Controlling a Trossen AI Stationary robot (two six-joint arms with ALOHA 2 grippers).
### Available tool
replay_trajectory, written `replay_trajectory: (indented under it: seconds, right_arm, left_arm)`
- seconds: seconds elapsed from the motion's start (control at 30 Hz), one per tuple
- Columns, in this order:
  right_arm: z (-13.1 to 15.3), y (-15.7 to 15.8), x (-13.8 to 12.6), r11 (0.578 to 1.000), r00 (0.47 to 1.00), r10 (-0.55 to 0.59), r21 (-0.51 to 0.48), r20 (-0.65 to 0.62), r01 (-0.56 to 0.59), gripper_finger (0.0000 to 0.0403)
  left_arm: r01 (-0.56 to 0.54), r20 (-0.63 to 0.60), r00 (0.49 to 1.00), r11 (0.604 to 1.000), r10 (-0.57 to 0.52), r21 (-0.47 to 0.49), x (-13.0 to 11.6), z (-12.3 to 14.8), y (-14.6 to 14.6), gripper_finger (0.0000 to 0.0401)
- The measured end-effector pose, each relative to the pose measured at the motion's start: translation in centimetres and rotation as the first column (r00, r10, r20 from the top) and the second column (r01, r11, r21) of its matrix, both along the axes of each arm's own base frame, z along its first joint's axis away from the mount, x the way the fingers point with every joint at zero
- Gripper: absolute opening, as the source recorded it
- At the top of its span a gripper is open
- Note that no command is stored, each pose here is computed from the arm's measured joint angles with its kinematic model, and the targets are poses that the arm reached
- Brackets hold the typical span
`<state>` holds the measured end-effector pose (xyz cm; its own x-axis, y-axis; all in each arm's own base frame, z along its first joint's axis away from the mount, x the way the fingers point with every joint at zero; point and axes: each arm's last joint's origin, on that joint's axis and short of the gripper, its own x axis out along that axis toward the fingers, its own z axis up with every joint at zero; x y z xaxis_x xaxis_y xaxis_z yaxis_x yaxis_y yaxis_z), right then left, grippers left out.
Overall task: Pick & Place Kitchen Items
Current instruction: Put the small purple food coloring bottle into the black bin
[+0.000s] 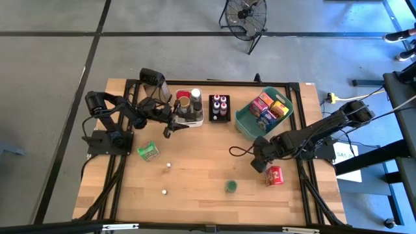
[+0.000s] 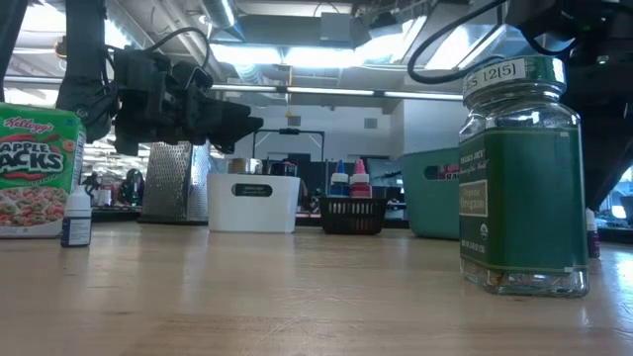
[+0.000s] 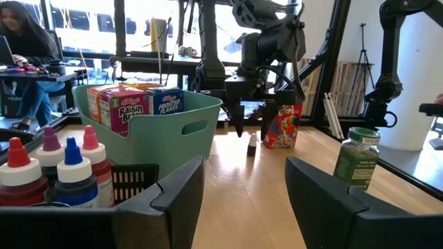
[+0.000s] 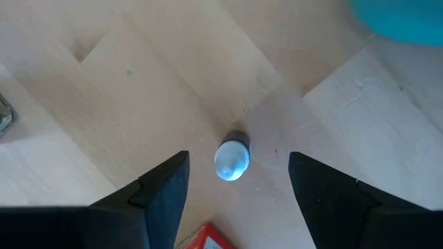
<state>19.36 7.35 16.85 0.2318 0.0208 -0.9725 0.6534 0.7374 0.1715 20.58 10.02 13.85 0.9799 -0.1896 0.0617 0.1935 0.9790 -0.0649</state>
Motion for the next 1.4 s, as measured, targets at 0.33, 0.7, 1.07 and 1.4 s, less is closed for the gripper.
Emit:
replay_trajectory:
  seconds: [0.33,0.7,1.07,1.4]
  right_arm:
    - [-0.5,0.0,0.3,1.000,1.000,-0.018,-0.015,-0.020,0.018,0.0250]
    - [-0.9,-0.1,0.4,1.000,0.999,-0.020,-0.018,-0.042,0.019,0.0250]
    - [-1.1,-0.1,0.5,1.000,0.999,-0.020,-0.021,-0.041,0.019,0.0250]
    - [-2.2,0.1,0.9,1.000,0.995,0.002,-0.021,-0.095,-0.004,0.0250]
  left_arm:
    - [0.000,0.000,1.000,1.000,0.000,0.000,0.0,0.0,0.0,0.0196]
    - [0.000,0.000,1.000,1.000,0.000,0.000,0.0,0.0,0.0,0.0196]
    - [0.000,0.000,1.000,1.000,0.000,0.000,0.0,0.0,0.0,0.0196]
    - [0.000,-0.001,1.000,1.000,0.000,-0.006,0.0,0.0,0.0,0.0196]
